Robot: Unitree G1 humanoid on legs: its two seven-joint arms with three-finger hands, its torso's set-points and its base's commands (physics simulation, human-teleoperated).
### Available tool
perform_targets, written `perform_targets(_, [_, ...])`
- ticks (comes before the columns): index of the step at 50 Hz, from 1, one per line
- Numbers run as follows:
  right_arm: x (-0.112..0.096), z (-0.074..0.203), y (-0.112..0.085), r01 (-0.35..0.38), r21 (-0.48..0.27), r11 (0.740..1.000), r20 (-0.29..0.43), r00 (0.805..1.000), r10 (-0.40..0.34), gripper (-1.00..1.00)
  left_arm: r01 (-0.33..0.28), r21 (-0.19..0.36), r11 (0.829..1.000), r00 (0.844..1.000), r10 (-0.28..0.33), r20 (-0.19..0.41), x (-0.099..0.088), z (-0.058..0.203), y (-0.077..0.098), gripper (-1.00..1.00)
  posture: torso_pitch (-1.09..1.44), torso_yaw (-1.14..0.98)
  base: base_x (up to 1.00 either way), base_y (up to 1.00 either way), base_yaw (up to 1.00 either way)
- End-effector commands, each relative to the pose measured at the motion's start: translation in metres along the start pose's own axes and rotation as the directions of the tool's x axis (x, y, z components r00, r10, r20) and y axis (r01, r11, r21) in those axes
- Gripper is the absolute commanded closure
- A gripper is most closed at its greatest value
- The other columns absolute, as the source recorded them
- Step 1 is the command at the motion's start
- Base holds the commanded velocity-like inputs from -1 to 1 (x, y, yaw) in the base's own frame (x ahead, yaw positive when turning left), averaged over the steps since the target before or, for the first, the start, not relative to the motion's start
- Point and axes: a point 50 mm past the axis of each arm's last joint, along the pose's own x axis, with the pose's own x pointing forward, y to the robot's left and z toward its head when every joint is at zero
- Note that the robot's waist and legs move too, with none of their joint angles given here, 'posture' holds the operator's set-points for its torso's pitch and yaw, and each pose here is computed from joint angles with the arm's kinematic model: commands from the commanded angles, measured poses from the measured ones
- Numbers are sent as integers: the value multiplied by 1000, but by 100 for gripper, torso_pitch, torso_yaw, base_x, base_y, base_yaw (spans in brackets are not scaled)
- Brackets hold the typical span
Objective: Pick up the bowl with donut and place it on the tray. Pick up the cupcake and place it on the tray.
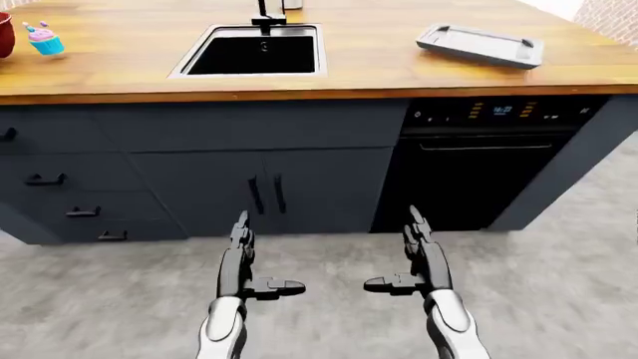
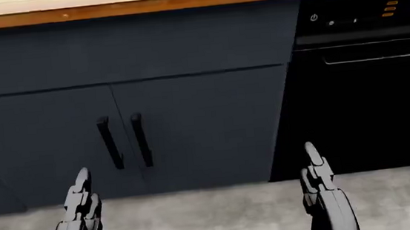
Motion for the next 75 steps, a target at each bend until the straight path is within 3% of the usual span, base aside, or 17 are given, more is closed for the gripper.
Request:
perform_targets(1, [3, 35, 2, -16, -7, 1000, 172, 985, 17, -100, 14, 1, 1000, 985, -14, 170, 3, 36, -2, -100, 0, 0, 0, 0, 0])
perform_targets(14, [1, 48, 6, -28, -15, 999, 205, 978, 31, -100, 12, 26, 1000, 984, -17, 176, 0, 47, -3, -100, 0, 0, 0, 0, 0])
perform_targets(21, [-4, 88, 9, -14, -60, 998, 269, 963, 30, -100, 17, 33, 999, 974, -24, 227, -10, 95, -7, -100, 0, 0, 0, 0, 0])
perform_targets(28, [-15, 138, 14, -20, -90, 996, 359, 932, 51, -100, 17, 41, 999, 950, -28, 311, -29, 153, -6, -100, 0, 0, 0, 0, 0])
perform_targets(33, [-24, 159, 18, -46, -99, 994, 418, 905, 84, -100, -5, 52, 999, 939, -13, 343, -32, 171, 0, -100, 0, 0, 0, 6, 0])
perform_targets(35, [-24, 162, 18, -53, -98, 994, 422, 902, 90, -100, -16, 54, 998, 938, -4, 347, -31, 175, 4, -100, 0, 0, 0, 49, 0])
perform_targets(46, [-26, 168, 19, -75, -75, 994, 433, 896, 100, -100, -28, 61, 998, 934, 5, 357, -37, 179, 12, -100, 0, 0, 0, 51, 0])
perform_targets(53, [-29, 168, 18, -86, -59, 995, 443, 891, 103, -100, -19, 62, 998, 935, -4, 354, -34, 174, 8, -100, 0, 0, 0, 51, 0])
perform_targets(75, [-27, 164, 19, -99, -36, 994, 430, 897, 105, -100, -21, 64, 998, 940, -2, 342, -31, 167, 8, -100, 0, 0, 0, 51, 0])
